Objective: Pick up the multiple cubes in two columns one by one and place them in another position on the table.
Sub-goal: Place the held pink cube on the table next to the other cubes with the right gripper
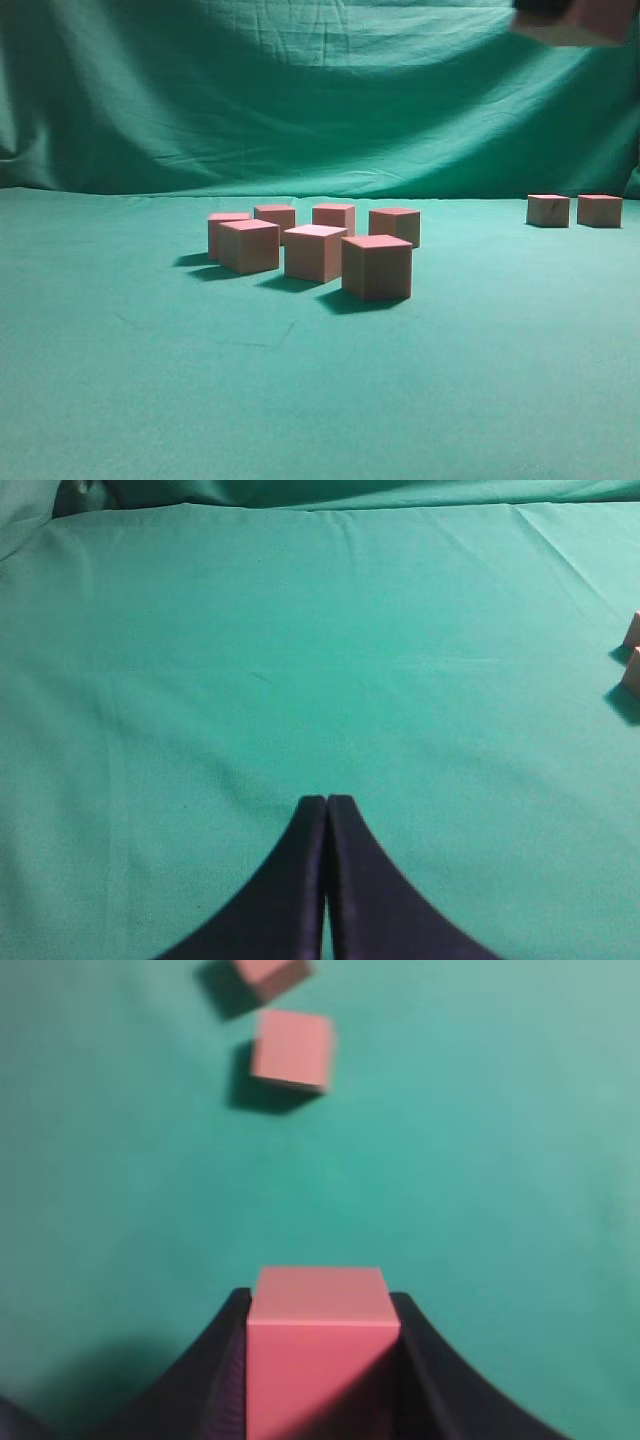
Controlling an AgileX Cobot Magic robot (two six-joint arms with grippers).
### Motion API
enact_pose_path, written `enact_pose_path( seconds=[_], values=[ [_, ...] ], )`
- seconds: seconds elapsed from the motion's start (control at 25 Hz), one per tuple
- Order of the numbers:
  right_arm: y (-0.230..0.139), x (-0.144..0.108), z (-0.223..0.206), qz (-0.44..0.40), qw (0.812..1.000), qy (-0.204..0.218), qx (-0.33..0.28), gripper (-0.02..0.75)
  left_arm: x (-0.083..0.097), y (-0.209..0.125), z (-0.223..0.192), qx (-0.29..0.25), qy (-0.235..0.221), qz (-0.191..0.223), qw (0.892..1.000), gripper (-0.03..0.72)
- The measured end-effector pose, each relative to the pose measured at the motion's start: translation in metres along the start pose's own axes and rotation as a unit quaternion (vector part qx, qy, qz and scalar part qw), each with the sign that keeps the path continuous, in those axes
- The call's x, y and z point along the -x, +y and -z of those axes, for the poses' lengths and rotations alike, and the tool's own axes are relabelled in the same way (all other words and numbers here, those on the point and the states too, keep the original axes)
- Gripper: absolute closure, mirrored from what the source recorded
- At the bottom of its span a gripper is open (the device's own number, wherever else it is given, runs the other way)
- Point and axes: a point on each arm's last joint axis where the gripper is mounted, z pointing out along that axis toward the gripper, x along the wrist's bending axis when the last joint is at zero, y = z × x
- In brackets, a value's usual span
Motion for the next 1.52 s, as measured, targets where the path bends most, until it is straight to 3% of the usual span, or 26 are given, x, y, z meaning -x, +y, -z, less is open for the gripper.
enact_pose_path(
  seconds=[0.2, 0.44, 0.88, 1.52],
  values=[
    [0.002, -0.027, -0.016, 0.039, 0.999, 0.028, 0.009, 0.483, 0.0, 0.0, 0.0, 0.0, 0.0, 0.0, 1.0, 0.688],
    [0.006, -0.049, -0.052, 0.111, 0.993, 0.029, -0.019, 0.483, 0.0, 0.0, 0.0, 0.0, 0.0, 0.0, 1.0, 0.688],
    [0.019, -0.046, -0.089, 0.155, 0.988, -0.009, 0.0, 0.483, 0.0, 0.0, 0.0, 0.0, 0.0, 0.0, 1.0, 0.688],
    [0.021, -0.044, -0.126, 0.165, 0.986, -0.024, -0.023, 0.483, 0.0, 0.0, 0.0, 0.0, 0.0, 0.0, 1.0, 0.688]
  ],
)
